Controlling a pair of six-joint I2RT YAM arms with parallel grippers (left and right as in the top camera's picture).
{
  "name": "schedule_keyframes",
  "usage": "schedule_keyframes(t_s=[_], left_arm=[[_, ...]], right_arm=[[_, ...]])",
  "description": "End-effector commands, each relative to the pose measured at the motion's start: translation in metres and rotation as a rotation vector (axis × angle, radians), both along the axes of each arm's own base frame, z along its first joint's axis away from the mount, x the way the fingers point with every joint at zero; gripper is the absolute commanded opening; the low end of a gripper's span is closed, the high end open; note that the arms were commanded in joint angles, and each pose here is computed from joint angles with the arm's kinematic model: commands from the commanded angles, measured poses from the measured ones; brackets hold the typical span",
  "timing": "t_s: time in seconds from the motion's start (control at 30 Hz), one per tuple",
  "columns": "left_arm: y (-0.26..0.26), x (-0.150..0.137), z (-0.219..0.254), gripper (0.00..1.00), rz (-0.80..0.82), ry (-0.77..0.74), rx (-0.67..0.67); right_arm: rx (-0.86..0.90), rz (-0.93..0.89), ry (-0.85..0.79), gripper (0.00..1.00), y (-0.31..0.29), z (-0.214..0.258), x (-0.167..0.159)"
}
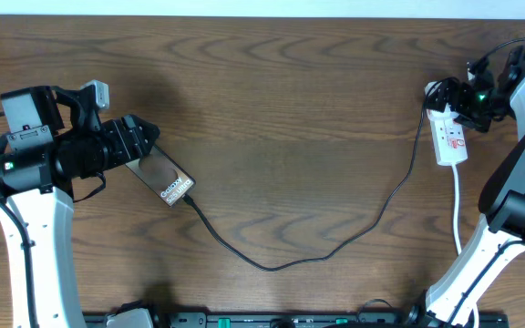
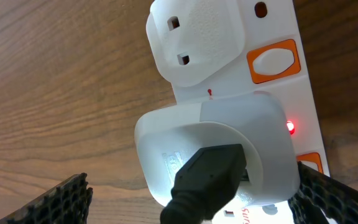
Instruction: Plug charger to phone and switch on socket
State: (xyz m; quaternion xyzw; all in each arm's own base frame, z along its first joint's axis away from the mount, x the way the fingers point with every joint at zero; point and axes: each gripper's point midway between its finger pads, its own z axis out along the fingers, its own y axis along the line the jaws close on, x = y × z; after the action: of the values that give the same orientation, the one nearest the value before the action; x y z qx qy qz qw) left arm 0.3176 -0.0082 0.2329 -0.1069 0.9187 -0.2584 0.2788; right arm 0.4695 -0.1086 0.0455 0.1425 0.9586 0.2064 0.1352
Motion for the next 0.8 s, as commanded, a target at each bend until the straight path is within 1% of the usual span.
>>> schedule_keyframes(t_s=[0.0, 0.57, 0.77], left_arm=[[0.000, 0.000, 0.000, 0.73, -0.009, -0.006, 0.015], [0.000, -0.001, -0.001, 0.73, -0.009, 0.001, 0.013], [0.000, -0.001, -0.001, 0.73, -0.009, 0.001, 0.013]], right_arm=[[0.160, 0.062, 0.065, 0.96, 0.054, -0.020, -0.007], [0.228, 0.068, 0.063, 0.98, 0.065, -0.026, -0.011], [0.238, 0.063, 0.075, 0.99, 0.068, -0.030, -0.015]])
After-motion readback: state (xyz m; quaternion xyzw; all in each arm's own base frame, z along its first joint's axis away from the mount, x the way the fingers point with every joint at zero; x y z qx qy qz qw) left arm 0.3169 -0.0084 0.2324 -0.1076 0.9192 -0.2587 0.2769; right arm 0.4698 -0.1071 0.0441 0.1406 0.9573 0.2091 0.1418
